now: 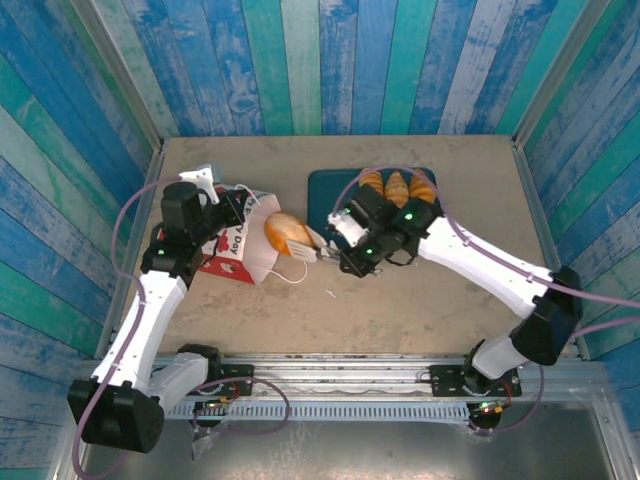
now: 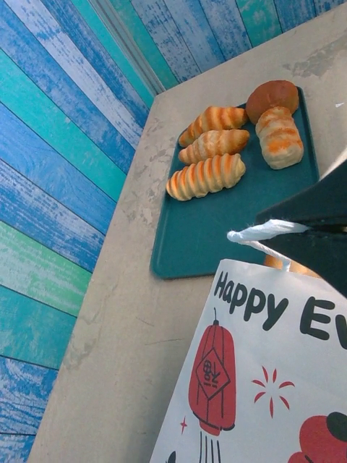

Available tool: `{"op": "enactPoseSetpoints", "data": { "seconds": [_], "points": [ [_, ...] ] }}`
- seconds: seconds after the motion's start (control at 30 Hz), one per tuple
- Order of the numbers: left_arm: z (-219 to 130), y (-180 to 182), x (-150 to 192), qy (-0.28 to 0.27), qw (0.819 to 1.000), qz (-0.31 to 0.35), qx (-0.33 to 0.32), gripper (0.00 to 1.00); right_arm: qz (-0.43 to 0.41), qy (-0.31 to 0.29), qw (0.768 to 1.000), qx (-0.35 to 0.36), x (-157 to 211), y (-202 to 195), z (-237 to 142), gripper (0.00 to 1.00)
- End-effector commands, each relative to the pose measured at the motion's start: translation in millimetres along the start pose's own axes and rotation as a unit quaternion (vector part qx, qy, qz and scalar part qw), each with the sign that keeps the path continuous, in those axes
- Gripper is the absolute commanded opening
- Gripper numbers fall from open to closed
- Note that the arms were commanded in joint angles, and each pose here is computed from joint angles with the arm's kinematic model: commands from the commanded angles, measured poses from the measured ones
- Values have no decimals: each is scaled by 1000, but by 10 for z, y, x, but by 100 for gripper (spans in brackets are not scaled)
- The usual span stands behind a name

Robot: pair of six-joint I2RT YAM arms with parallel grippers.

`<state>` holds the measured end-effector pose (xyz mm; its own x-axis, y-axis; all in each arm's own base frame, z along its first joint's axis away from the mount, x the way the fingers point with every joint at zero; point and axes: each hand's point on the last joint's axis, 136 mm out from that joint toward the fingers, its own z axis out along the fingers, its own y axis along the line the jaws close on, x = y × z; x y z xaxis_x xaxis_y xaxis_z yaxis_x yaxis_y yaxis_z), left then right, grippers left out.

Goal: Take the fake bread out of the paper bag

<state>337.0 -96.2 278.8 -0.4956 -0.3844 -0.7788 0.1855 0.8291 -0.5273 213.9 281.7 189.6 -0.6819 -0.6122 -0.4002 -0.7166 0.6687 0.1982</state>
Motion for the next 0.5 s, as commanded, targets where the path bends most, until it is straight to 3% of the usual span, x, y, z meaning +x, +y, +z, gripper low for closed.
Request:
{"op": "enactPoseSetpoints", "data": {
  "seconds": [0.0,0.2,0.47],
  "points": [
    [-25,-33,-171,-27,1000,4,-5,0,21,-34,999,0,15,-111,-178,32],
    [-32,35,-173,-31,999,0,-23,0,81,-47,995,31,119,-471,-261,32],
    [-38,17,-171,-31,999,2,-18,0,169,-20,983,62,12,-804,95,32]
  ]
}}
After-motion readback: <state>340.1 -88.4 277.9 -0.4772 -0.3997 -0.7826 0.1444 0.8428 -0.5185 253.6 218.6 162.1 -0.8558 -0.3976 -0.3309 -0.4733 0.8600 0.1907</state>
